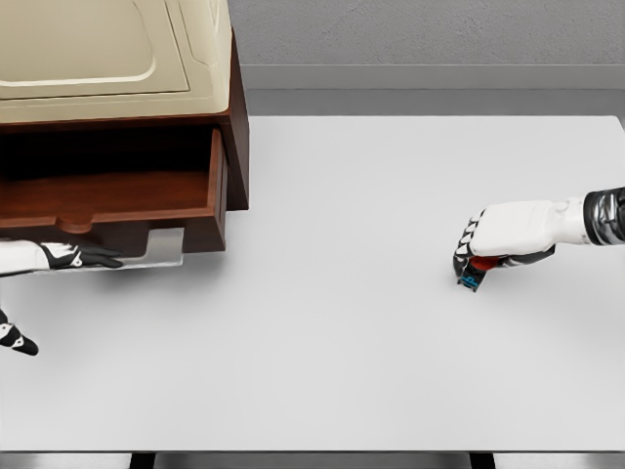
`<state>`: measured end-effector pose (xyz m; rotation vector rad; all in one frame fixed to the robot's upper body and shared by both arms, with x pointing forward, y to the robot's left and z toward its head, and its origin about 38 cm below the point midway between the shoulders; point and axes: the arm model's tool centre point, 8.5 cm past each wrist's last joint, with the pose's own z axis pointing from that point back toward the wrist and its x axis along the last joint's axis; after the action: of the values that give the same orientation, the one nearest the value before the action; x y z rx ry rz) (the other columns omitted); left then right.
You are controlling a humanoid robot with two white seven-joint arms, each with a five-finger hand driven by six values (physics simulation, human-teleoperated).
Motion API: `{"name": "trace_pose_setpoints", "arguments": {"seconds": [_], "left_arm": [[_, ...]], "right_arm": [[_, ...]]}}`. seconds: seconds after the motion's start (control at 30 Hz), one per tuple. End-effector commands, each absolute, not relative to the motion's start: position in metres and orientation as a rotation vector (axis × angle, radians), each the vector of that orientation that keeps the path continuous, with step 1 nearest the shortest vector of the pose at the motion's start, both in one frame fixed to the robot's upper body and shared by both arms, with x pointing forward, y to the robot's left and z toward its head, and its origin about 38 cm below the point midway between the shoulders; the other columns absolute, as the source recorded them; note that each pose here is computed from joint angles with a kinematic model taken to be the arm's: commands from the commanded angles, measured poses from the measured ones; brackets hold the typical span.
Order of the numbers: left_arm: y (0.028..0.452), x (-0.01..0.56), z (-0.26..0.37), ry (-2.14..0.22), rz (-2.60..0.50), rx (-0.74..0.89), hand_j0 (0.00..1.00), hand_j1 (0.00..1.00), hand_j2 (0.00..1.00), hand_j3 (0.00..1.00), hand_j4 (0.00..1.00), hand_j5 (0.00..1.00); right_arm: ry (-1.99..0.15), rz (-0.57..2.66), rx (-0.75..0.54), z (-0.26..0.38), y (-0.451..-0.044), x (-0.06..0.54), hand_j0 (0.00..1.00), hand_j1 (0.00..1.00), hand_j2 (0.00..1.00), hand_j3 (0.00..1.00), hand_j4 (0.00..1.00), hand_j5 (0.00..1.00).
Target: Open the cabinet drawer with left arm, and place a switch into the drawer with right arm
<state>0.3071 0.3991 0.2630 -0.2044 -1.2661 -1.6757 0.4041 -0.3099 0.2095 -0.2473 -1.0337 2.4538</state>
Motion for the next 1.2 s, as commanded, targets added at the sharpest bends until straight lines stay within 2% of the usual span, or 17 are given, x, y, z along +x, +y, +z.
{"name": "trace_pose_setpoints", "arguments": {"seconds": [0.0, 0.17, 0.2, 0.23, 0.27, 0.6, 0.9, 1.17], "left_arm": [[0.398, 0.302, 0.259, -1.251, -1.722, -0.222, 1.00, 1.00, 1.00, 1.00, 1.00, 1.00], [0.401, 0.304, 0.271, -1.283, -1.685, -0.215, 1.00, 1.00, 1.00, 1.00, 1.00, 1.00], [0.401, 0.305, 0.274, -1.294, -1.679, -0.212, 1.00, 1.00, 1.00, 1.00, 1.00, 1.00], [0.403, 0.305, 0.277, -1.300, -1.672, -0.209, 1.00, 1.00, 1.00, 1.00, 1.00, 1.00], [0.403, 0.306, 0.279, -1.305, -1.672, -0.204, 1.00, 1.00, 1.00, 1.00, 1.00, 1.00], [0.405, 0.310, 0.300, -1.373, -1.617, -0.194, 1.00, 1.00, 1.00, 1.00, 1.00, 1.00], [0.411, 0.316, 0.344, -1.499, -1.551, -0.145, 1.00, 1.00, 1.00, 1.00, 1.00, 1.00], [0.411, 0.328, 0.361, -1.498, -1.514, -0.080, 1.00, 1.00, 1.00, 1.00, 1.00, 1.00]], "right_arm": [[-1.036, 2.448, -0.247, 0.210, -0.310, 0.404, 0.58, 0.58, 0.58, 0.58, 0.58, 0.58], [-1.041, 2.450, -0.245, 0.211, -0.309, 0.404, 0.58, 0.58, 0.58, 0.58, 0.58, 0.58], [-1.041, 2.450, -0.245, 0.211, -0.309, 0.404, 0.58, 0.58, 0.58, 0.58, 0.58, 0.58], [-1.041, 2.450, -0.245, 0.211, -0.309, 0.404, 0.51, 0.51, 0.51, 0.51, 0.51, 0.51], [-1.041, 2.450, -0.245, 0.211, -0.309, 0.404, 0.49, 0.49, 0.49, 0.49, 0.49, 0.49], [-1.066, 2.425, -0.268, 0.218, -0.311, 0.409, 0.43, 0.43, 0.43, 0.43, 0.43, 0.43], [-1.154, 2.364, -0.307, 0.230, -0.301, 0.430, 0.43, 0.43, 0.43, 0.43, 0.43, 0.43], [-1.233, 2.315, -0.329, 0.239, -0.287, 0.449, 0.44, 0.44, 0.44, 0.44, 0.44, 0.44]]}}
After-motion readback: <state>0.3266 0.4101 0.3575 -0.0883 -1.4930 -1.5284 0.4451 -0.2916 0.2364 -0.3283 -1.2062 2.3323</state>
